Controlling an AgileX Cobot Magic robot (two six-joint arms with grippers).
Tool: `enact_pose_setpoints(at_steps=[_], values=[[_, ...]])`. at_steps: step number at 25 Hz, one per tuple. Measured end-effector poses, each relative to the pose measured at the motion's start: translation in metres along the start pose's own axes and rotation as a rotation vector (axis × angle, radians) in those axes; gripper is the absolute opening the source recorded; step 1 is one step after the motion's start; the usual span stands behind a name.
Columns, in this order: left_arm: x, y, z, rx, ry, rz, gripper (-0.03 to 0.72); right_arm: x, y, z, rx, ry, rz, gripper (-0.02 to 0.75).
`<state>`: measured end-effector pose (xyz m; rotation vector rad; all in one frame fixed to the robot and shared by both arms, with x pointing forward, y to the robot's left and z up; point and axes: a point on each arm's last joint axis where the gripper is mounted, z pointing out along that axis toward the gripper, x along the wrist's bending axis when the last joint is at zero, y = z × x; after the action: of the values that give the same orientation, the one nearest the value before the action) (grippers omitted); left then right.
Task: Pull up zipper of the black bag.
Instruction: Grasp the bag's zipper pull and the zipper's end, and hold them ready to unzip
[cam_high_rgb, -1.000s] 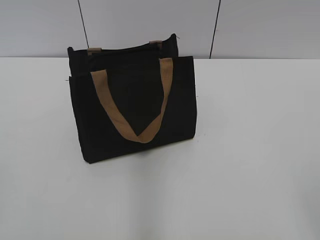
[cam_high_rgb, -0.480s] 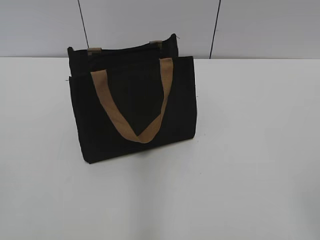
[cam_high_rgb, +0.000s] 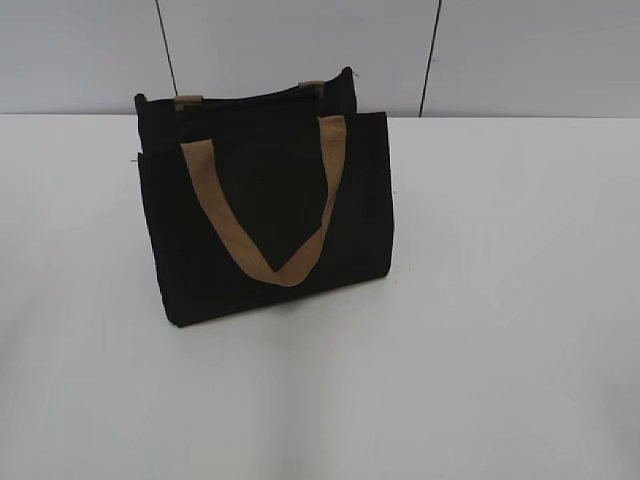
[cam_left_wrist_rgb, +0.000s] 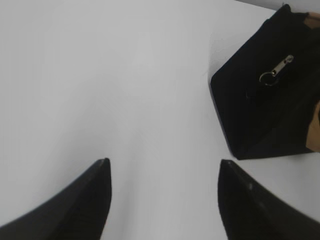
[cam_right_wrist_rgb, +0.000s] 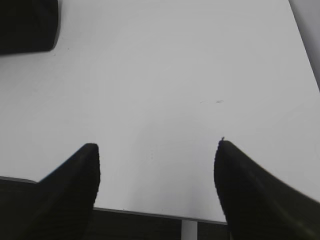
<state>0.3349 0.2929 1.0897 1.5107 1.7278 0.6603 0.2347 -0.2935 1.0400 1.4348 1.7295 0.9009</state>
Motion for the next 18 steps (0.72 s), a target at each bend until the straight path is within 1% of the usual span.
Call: enact_pose_setpoints(at_steps=[1,4,6,8,11,12,13,14,15,16,18], values=[[-0.001,0.008,0.011,0.005,-0.006,0.008,0.498,0.0,0.0,0.0,0.0,0.0,0.0,0.543],[-0.006,0.025,0.044,0.0,-0.045,0.08,0.498,0.0,0.0,0.0,0.0,0.0,0.0,0.543],[-0.009,0.031,0.07,0.024,-0.079,0.123,0.496,0.0,0.0,0.0,0.0,0.0,0.0,0.543],[-0.013,0.033,0.088,0.055,-0.129,0.148,0.496,0.0,0.0,0.0,0.0,-0.001,0.0,0.543],[-0.018,0.036,0.112,0.086,-0.21,0.222,0.496,0.0,0.0,0.0,0.0,0.0,0.0,0.542],[-0.018,0.038,0.12,0.101,-0.237,0.226,0.496,0.0,0.0,0.0,0.0,0.0,0.0,0.543],[-0.017,0.039,0.126,0.113,-0.261,0.258,0.496,0.0,0.0,0.0,0.0,0.0,0.0,0.543],[-0.014,0.041,0.134,0.124,-0.29,0.275,0.496,0.0,0.0,0.0,0.0,0.0,0.0,0.543],[-0.011,0.042,0.142,0.139,-0.33,0.271,0.496,0.0,0.0,0.0,0.0,0.0,0.0,0.543],[-0.005,0.042,0.149,0.143,-0.365,0.297,0.496,0.0,0.0,0.0,0.0,0.0,0.0,0.543],[0.005,0.045,0.162,0.084,-0.431,0.334,0.496,0.0,0.0,0.0,0.0,0.0,0.0,0.543]])
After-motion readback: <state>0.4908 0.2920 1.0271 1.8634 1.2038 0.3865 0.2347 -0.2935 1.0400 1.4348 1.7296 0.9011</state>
